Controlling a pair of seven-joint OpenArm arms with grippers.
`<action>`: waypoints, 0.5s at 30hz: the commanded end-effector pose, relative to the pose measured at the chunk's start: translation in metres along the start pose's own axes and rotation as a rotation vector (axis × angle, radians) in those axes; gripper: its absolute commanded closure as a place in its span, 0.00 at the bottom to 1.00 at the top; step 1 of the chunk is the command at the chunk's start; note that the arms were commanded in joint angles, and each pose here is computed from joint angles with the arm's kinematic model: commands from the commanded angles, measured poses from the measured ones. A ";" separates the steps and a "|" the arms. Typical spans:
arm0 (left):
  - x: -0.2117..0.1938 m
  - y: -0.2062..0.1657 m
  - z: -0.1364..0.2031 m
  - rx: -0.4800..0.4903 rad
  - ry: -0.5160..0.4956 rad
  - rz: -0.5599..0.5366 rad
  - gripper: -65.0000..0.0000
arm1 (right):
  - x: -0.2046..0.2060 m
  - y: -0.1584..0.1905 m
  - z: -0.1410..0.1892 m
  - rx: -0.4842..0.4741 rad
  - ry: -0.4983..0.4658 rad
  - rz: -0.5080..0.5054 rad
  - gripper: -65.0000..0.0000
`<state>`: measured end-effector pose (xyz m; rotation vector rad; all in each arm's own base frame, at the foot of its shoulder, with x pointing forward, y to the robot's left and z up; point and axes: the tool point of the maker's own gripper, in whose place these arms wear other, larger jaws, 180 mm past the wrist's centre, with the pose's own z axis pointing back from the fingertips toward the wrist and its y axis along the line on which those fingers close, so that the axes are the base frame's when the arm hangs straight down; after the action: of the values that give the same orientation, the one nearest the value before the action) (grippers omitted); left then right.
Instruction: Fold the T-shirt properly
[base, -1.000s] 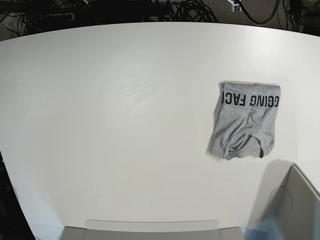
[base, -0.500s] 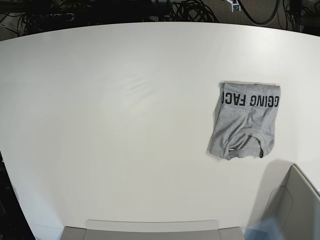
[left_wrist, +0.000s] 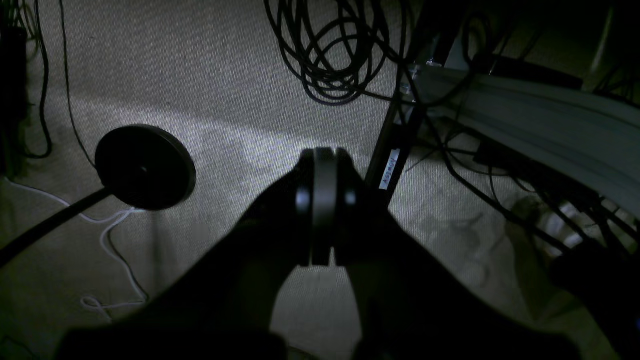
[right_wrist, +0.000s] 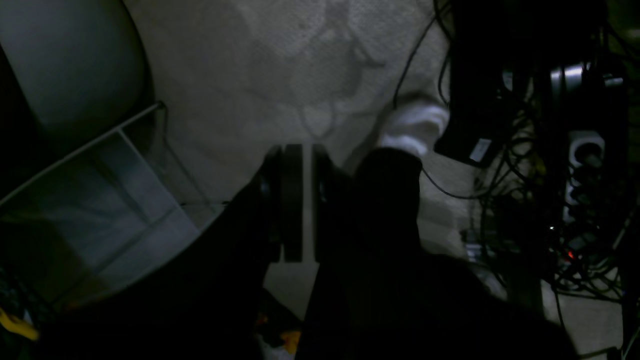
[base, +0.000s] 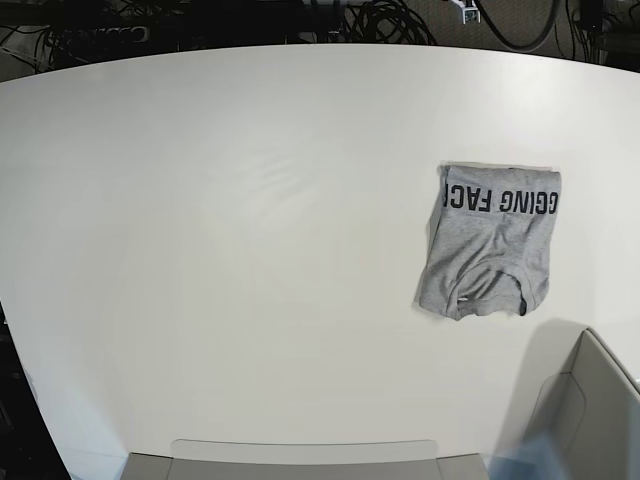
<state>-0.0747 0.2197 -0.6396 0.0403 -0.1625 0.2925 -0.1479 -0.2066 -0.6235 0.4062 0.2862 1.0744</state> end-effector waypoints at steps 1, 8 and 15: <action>-0.006 0.005 0.002 0.007 0.019 -0.003 1.00 | -0.010 0.004 0.001 0.014 0.017 -0.003 0.95; 0.017 -0.010 -0.010 -0.014 0.060 0.001 1.00 | -0.012 0.007 0.001 0.018 0.021 -0.009 0.95; 0.044 -0.028 -0.019 -0.042 0.067 0.006 1.00 | -0.011 0.004 0.001 0.012 0.017 -0.014 0.95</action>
<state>-0.0163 0.2052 -0.6514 -0.0146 -0.1141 0.2974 -0.1486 -0.2078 -0.6233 0.4028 0.2906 1.0700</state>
